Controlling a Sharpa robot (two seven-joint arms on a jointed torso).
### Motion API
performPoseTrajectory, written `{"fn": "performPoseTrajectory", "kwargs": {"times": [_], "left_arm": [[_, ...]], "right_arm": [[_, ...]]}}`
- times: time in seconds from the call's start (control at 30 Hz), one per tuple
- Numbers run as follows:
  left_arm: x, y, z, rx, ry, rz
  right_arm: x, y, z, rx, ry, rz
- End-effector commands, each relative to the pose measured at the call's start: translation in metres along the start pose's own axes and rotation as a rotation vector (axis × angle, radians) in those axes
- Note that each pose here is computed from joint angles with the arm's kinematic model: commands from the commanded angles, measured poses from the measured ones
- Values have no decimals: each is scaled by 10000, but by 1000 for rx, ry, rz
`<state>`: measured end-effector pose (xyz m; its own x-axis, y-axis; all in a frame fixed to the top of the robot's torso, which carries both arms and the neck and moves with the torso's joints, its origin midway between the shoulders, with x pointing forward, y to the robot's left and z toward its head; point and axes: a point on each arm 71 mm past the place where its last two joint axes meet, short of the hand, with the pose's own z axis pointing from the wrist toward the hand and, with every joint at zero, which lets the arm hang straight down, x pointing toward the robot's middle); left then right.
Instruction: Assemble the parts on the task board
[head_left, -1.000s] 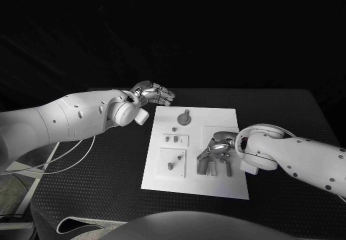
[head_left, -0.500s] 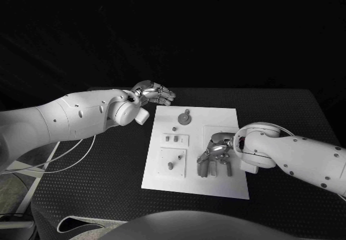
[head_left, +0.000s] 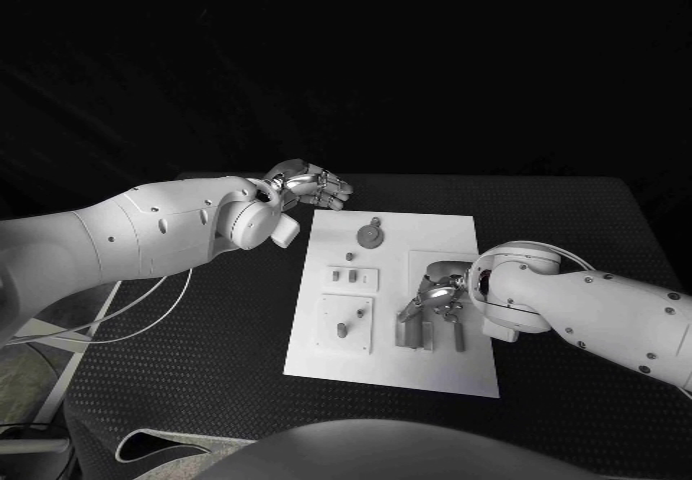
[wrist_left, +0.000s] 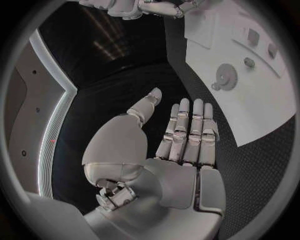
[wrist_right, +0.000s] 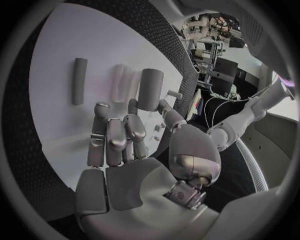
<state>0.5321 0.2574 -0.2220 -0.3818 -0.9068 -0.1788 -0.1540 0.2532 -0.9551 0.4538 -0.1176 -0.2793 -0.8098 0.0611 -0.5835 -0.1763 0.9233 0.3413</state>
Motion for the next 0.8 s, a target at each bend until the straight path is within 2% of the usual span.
{"fn": "performPoseTrajectory", "kwargs": {"times": [0.03,0.33,0.8], "left_arm": [[17,-14,0,7,17,2],[27,-14,3,6,22,1],[28,-15,6,5,23,2]], "right_arm": [[-5,-9,8,20,-18,-38],[-12,19,31,18,-33,-43],[30,38,66,20,-3,-28]]}}
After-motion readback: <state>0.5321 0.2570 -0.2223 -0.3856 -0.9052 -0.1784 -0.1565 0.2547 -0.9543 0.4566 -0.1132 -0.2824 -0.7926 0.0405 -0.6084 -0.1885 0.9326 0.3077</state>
